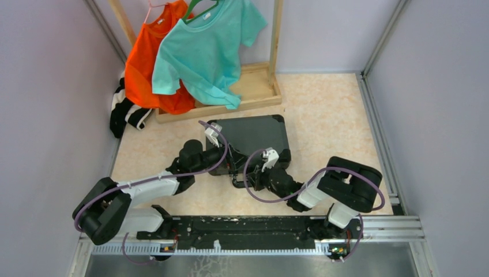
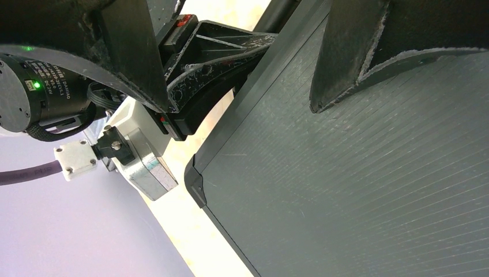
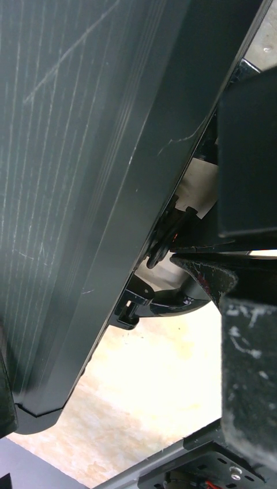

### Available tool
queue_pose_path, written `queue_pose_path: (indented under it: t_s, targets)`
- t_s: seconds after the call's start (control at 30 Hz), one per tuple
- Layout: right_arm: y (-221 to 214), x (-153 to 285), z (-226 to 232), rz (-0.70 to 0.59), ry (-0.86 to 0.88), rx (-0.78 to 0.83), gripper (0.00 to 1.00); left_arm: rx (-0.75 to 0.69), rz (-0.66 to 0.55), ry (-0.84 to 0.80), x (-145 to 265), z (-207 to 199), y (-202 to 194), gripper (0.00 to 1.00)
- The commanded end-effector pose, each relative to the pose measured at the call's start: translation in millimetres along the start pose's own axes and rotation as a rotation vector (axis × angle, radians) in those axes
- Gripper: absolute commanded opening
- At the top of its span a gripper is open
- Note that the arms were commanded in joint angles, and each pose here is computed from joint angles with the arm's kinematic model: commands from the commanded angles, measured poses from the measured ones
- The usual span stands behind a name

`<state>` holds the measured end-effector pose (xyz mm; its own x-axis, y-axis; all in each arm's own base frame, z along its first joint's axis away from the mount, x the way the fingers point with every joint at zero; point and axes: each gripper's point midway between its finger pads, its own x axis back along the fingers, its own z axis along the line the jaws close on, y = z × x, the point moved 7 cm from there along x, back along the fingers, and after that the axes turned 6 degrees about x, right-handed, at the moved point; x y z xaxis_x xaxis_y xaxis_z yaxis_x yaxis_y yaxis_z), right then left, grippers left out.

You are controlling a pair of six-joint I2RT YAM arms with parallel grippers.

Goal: Pack up texas hold em set

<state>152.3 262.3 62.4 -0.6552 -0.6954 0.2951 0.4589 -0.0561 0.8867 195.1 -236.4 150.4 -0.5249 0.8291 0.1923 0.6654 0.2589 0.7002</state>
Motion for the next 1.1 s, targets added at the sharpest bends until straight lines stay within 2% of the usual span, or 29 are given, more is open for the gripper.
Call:
queue_pose_path:
  t_s: [0.0,0.37,0.57,0.8,1.07]
  targets:
    - [-4.3,-3.1,-9.2,0.018,-0.099,0.003,0.00,0.148,0.305,0.274,30.7,50.1,-75.3,0.99]
    - [-18.8,0.5,-39.2,0.091,-0.229,-0.073,0.00,0.150,0.303,0.269,32.2,49.2,-75.7,0.99]
    - [-25.3,-7.9,-48.8,0.137,-0.238,-0.080,0.00,0.148,0.296,0.279,32.9,49.7,-74.2,0.99]
    - [-2.6,-5.1,-35.9,0.061,-0.162,-0.078,0.00,0.143,0.288,0.279,34.8,47.7,-72.0,0.99]
    - [29.4,12.0,-29.1,-0.008,-0.160,-0.043,0.00,0.147,0.283,0.270,34.8,46.4,-71.5,0.99]
